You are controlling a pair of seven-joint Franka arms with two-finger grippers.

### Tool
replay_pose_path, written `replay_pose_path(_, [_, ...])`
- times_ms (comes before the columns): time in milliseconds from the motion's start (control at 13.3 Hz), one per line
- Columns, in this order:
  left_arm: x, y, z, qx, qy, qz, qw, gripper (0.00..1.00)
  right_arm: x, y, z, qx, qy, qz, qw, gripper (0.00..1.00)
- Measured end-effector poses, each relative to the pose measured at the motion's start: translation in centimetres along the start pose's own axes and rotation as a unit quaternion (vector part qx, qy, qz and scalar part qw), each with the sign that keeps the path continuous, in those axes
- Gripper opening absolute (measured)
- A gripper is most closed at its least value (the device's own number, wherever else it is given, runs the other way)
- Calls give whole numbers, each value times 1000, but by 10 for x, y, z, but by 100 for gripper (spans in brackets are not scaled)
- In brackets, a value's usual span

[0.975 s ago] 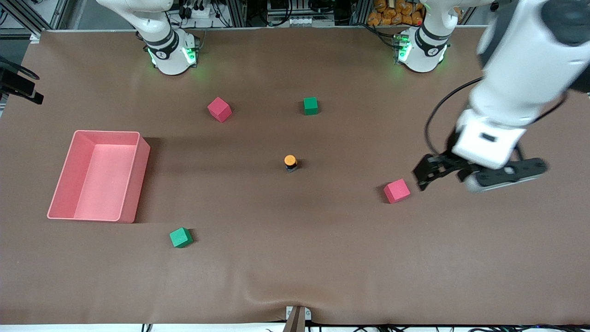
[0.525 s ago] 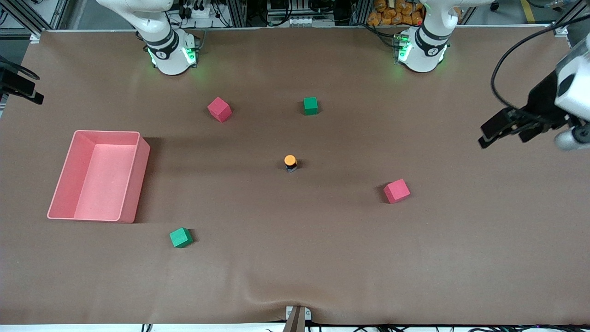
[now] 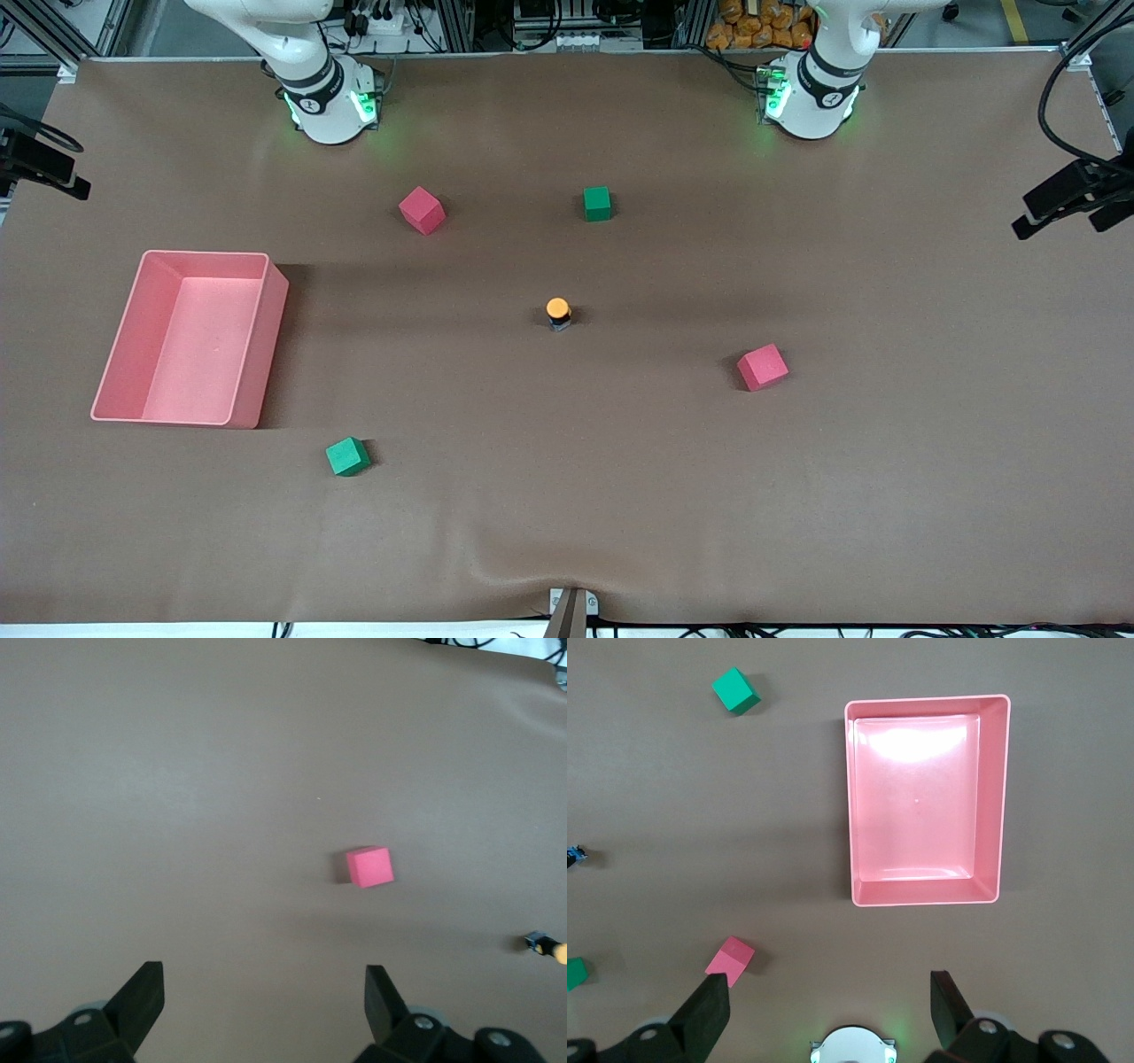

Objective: Place and upright button with both arms

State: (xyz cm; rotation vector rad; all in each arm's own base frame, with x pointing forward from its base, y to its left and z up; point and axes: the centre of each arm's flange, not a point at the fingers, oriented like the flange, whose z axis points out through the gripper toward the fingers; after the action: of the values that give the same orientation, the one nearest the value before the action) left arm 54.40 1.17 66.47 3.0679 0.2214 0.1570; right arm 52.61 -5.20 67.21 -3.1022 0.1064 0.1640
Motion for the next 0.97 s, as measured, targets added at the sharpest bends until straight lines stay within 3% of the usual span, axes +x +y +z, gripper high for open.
replay_pose_path(975, [-5, 1, -2, 4, -13, 21, 1000, 100, 0, 5, -1, -3, 3, 4, 1000, 100])
